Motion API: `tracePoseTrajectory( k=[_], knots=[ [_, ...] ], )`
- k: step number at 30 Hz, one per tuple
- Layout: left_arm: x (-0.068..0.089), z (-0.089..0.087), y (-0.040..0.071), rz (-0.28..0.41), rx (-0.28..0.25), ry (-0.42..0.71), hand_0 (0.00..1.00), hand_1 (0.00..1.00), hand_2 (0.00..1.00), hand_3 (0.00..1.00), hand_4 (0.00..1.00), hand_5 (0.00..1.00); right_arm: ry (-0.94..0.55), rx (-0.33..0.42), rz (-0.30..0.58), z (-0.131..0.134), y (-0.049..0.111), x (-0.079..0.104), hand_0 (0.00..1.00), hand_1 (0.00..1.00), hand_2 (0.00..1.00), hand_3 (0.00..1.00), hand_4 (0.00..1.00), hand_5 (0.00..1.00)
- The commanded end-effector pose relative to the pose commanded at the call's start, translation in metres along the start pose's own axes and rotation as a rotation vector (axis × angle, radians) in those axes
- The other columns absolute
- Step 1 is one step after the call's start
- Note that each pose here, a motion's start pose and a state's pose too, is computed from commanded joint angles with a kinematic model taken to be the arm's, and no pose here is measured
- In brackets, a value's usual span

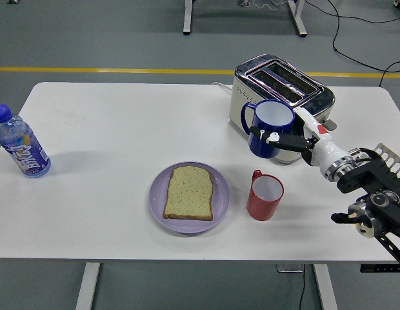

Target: Pick up the cup,pour liquid into bread,place the cup on the desk

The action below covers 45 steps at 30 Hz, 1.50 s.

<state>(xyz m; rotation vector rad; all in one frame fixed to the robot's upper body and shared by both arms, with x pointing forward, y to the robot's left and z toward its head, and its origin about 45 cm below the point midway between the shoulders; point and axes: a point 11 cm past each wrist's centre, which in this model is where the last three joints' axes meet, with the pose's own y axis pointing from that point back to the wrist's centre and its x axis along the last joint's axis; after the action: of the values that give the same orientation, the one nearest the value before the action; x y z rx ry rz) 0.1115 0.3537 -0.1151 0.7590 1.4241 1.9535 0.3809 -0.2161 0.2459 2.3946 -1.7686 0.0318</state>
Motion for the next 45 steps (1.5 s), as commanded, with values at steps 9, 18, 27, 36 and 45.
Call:
tracePoseTrajectory(
  k=[9, 18, 27, 36, 45],
  knots=[
    [-0.001, 0.0, 0.0, -0.001, 0.001, -0.002, 0.69, 0.756, 0.773, 0.611, 0.396, 0.998, -0.004, -0.011, 0.105, 0.014, 0.013, 0.031, 0.472, 0.431, 0.557, 0.558, 0.661, 0.002],
    [-0.001, -0.001, 0.0, -0.001, 0.005, -0.008, 0.69, 0.756, 0.773, 0.611, 0.396, 0.998, 0.028, -0.001, 0.212, 0.035, 0.024, 0.058, 0.466, 0.427, 0.554, 0.557, 0.66, 0.002],
    [-0.002, -0.002, 0.0, 0.0, 0.01, -0.018, 0.69, 0.756, 0.773, 0.611, 0.396, 0.998, 0.071, -0.006, 0.285, 0.058, 0.031, 0.075, 0.467, 0.427, 0.553, 0.558, 0.659, 0.002],
    [-0.002, -0.004, 0.0, 0.002, 0.016, -0.028, 0.69, 0.756, 0.773, 0.611, 0.396, 0.998, 0.088, 0.0, 0.354, 0.076, 0.037, 0.09, 0.468, 0.425, 0.548, 0.558, 0.659, 0.002],
    [-0.001, -0.005, 0.0, 0.001, 0.018, -0.03, 0.69, 0.756, 0.773, 0.611, 0.396, 0.998, 0.102, -0.001, 0.385, 0.093, 0.042, 0.095, 0.468, 0.425, 0.547, 0.559, 0.658, 0.002]
  ],
)
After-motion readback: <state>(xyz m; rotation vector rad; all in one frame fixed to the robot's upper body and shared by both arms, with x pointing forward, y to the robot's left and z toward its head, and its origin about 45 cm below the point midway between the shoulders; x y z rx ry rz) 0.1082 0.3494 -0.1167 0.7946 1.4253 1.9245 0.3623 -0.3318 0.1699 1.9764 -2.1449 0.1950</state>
